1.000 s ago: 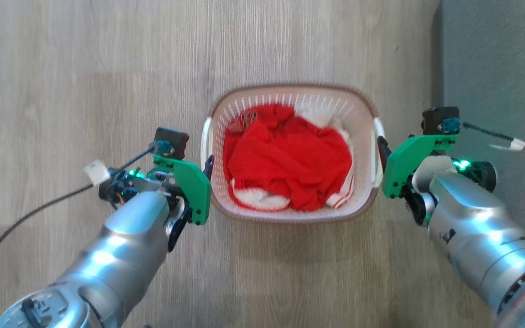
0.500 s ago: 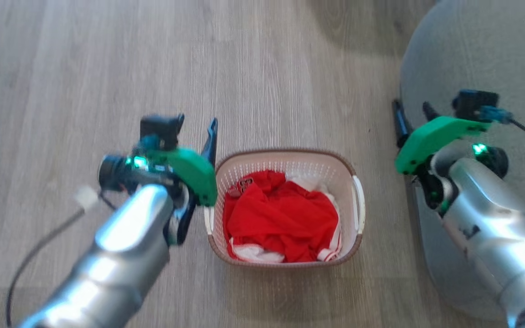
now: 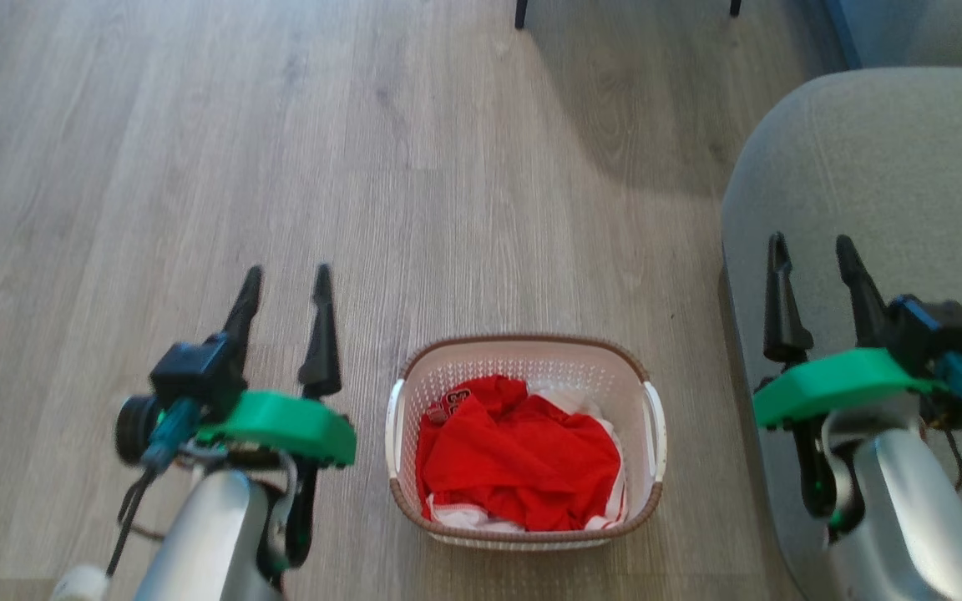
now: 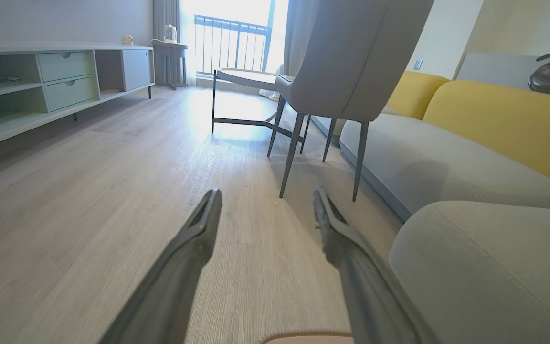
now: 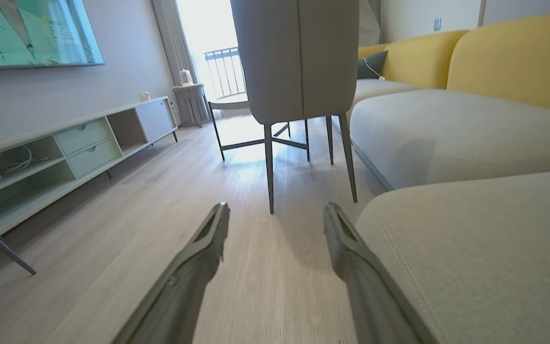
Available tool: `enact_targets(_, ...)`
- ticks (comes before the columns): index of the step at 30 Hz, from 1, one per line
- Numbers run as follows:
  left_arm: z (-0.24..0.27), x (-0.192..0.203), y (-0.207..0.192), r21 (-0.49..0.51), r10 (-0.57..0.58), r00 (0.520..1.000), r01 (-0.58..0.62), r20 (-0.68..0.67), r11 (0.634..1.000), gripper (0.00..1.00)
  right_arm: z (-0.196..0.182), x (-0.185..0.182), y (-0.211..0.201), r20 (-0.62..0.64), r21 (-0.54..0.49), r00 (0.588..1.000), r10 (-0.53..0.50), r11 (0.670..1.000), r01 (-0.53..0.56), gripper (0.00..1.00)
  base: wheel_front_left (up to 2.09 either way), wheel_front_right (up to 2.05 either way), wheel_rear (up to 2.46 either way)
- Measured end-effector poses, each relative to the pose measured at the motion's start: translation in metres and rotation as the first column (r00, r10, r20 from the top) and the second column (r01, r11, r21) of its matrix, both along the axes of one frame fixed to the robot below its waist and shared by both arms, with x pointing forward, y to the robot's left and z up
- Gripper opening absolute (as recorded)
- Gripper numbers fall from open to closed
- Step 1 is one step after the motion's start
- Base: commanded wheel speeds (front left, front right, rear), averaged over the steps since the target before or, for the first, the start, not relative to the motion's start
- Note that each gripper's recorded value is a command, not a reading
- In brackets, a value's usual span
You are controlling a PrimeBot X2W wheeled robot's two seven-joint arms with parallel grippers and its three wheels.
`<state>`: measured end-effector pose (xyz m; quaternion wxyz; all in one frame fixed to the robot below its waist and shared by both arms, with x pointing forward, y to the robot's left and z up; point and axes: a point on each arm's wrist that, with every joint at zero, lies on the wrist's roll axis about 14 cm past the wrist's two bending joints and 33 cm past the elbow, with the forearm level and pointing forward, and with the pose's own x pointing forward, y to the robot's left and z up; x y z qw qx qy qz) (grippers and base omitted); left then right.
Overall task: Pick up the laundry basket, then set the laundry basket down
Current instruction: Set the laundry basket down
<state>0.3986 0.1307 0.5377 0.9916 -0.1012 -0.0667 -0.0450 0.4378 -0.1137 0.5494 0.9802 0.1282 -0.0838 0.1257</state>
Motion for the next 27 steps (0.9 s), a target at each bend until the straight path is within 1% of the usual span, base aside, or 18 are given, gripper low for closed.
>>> enact_targets(2, 0.004, -0.009, 0.009, -0.016, 0.030, 0.999, -0.030, 0.017, 0.999, 1.00, 0.011, -0.010, -0.001, 0.042, -0.003, 0.999, -0.009, 1.000, 0.009, 1.00, 0.00, 0.00, 0.00)
enact_targets(5, 0.005, -0.023, 0.004, 0.002, -0.018, 0.999, 0.018, 0.035, 1.000, 1.00, 0.017, -0.025, -0.002, 0.071, -0.013, 0.997, -0.011, 1.000, 0.012, 1.00, 0.00, 0.00, 0.00)
enact_targets(6, 0.001, -0.027, 0.004, -0.009, -0.022, 0.999, 0.023, 0.028, 1.000, 1.00, 0.017, -0.029, -0.001, 0.073, -0.012, 0.997, -0.013, 1.000, 0.013, 1.00, 0.00, 0.00, 0.00)
enact_targets(8, -0.005, -0.035, 0.009, -0.043, -0.012, 1.000, 0.012, 0.008, 0.999, 1.00, 0.011, -0.037, -0.005, 0.058, -0.009, 0.998, -0.023, 1.000, 0.024, 1.00, 0.00, 0.00, 0.00)
enact_targets(11, -0.010, -0.045, 0.015, -0.061, 0.006, 1.000, -0.006, -0.005, 0.998, 1.00, 0.000, -0.050, -0.011, 0.025, -0.008, 0.999, -0.036, 0.999, 0.037, 1.00, 0.00, 0.00, 0.00)
enact_targets(16, -0.012, -0.047, 0.013, -0.055, 0.001, 1.000, -0.001, -0.010, 0.998, 1.00, -0.007, -0.055, -0.012, 0.006, -0.009, 0.999, -0.044, 0.999, 0.044, 1.00, 0.00, 0.00, 0.00)
enact_targets(27, -0.019, -0.046, 0.011, -0.053, -0.011, 1.000, 0.010, -0.029, 0.999, 1.00, -0.013, -0.052, -0.013, -0.010, -0.008, 0.999, -0.047, 0.999, 0.047, 1.00, 0.00, 0.00, 0.00)
